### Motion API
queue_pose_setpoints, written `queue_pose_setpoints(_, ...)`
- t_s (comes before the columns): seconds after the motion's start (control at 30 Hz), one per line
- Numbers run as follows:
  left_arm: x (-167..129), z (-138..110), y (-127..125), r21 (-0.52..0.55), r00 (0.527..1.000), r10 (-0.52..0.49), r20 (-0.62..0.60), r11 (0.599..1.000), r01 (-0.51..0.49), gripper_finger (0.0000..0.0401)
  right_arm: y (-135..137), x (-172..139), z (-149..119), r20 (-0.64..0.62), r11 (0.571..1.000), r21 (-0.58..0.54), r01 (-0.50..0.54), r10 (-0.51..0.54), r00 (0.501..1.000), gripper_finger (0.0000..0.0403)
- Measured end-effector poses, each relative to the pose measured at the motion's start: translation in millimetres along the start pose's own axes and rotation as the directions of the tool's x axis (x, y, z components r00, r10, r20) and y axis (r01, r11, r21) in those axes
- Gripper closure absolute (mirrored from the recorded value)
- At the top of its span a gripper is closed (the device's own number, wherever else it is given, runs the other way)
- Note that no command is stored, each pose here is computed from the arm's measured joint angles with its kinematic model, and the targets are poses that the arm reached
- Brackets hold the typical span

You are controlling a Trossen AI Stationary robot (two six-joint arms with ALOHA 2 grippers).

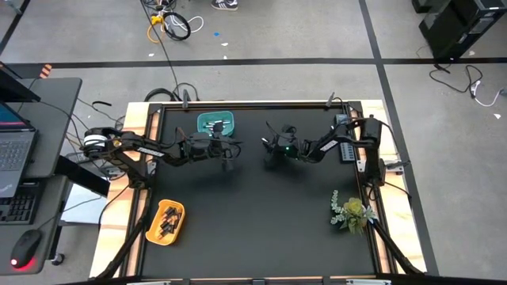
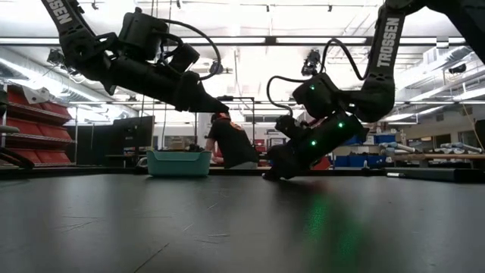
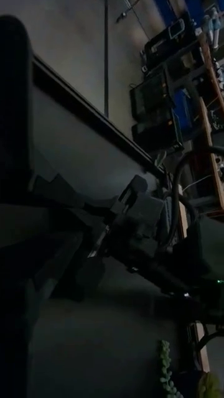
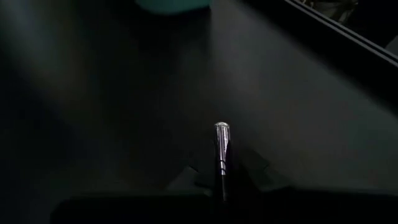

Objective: Sort batteries
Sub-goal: Put the silver battery into the green bin

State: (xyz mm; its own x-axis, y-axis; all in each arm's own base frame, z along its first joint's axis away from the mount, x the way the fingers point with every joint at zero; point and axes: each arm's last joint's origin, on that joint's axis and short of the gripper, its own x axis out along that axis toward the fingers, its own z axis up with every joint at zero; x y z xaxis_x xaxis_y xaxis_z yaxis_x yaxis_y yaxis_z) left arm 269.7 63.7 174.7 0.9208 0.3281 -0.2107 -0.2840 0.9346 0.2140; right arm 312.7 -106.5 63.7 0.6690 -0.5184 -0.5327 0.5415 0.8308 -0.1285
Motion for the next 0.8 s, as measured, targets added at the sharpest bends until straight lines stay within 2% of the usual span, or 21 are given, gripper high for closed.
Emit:
queue_pose_setpoints(0.17,0,1,0,-0.002,1.000,0.002,0.008,1.000,-0.002,0.0314,2,0,5,0.064,0.999,0.026,-0.040,0.038,0.997,0.0384)
queue_pose_setpoints(0.27,0,4,0,0.000,0.999,0.042,0.034,0.999,-0.042,0.0314,7,2,11,0.075,0.997,0.035,-0.071,0.068,0.995,0.0384)
queue_pose_setpoints(0.43,-24,-2,-11,0.039,0.974,0.100,0.204,0.993,-0.111,0.0318,20,10,27,0.026,0.995,0.007,-0.097,0.097,0.995,0.0384)
queue_pose_setpoints(0.53,-39,-12,-8,0.016,0.957,0.145,0.251,0.988,-0.154,0.0323,31,15,45,-0.010,0.991,-0.033,-0.126,0.126,0.992,0.0384)
queue_pose_setpoints(0.8,-61,-27,-6,-0.006,0.963,0.139,0.231,0.990,-0.142,0.0347,62,8,119,-0.075,0.969,-0.152,-0.193,0.184,0.980,0.0384)
